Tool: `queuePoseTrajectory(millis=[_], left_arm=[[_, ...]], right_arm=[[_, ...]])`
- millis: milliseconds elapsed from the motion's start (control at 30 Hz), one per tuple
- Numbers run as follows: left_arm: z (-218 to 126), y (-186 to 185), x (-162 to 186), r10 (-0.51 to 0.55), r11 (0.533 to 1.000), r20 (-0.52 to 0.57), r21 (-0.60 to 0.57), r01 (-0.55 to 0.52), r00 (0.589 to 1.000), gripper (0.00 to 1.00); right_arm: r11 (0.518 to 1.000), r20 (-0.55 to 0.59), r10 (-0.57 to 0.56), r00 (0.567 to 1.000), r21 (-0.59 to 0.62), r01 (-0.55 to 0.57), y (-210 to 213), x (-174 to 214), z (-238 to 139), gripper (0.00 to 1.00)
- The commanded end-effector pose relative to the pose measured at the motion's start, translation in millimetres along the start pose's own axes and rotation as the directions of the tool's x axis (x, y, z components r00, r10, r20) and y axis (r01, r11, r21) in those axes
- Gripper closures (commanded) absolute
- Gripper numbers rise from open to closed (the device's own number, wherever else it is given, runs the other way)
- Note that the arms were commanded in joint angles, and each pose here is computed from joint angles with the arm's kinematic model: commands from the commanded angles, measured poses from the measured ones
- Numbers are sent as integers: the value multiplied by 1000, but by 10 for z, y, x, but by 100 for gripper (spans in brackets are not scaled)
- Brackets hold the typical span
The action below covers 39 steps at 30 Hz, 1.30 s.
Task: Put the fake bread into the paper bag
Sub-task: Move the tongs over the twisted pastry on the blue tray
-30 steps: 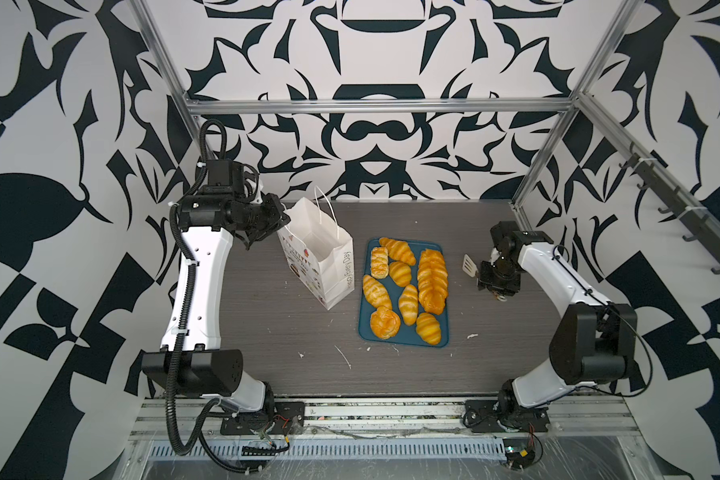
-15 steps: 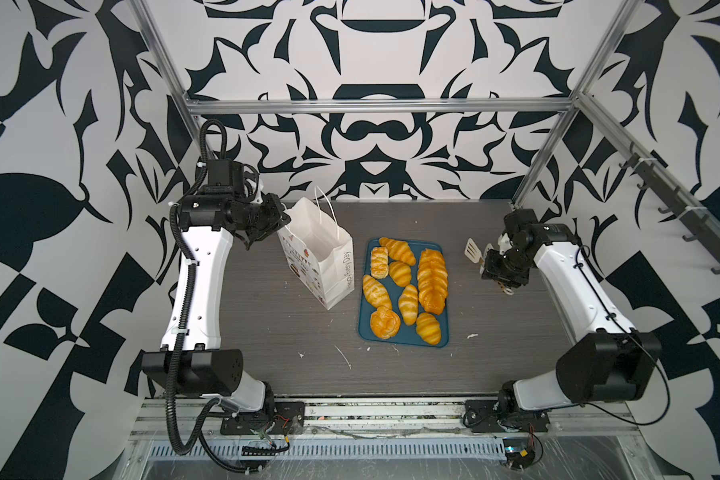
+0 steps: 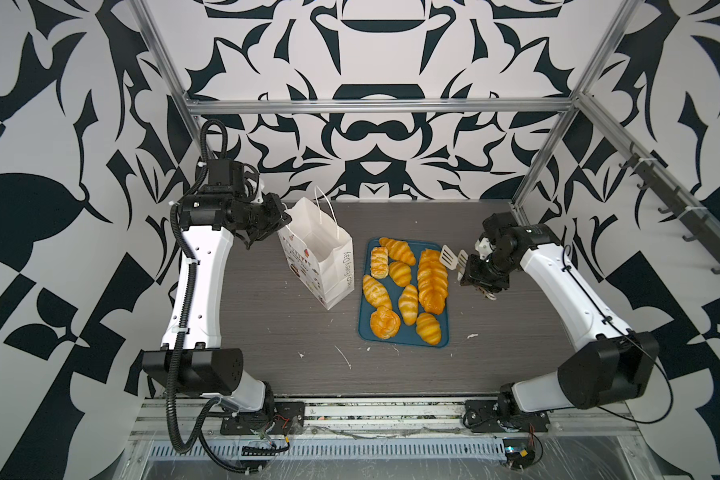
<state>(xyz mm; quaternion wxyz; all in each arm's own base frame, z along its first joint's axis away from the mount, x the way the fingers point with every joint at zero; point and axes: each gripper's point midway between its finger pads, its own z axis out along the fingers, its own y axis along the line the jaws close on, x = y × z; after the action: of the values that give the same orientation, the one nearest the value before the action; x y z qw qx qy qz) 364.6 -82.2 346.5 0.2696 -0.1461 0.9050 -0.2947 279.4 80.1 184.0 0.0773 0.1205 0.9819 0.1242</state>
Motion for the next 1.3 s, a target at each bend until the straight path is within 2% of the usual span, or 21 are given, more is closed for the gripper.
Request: queuePoseTrajectory(millis=[0,533,1267], left_arm=[[-8,-22,-8,-8,1000,-8,8,8,1000,100],[9,-11,-2,-11,1000,-13,9,11,1000,100],[13,-6,12,-12,1000,-16,8,12,1000,100]], right_arm=[[1000,22,10,1000,-23,-10,54,-12,-36,55],[1000,-44,-5,999,18,6,-3,119,251,55],[999,-76,-21,997,34,23,-3,77,457,54]])
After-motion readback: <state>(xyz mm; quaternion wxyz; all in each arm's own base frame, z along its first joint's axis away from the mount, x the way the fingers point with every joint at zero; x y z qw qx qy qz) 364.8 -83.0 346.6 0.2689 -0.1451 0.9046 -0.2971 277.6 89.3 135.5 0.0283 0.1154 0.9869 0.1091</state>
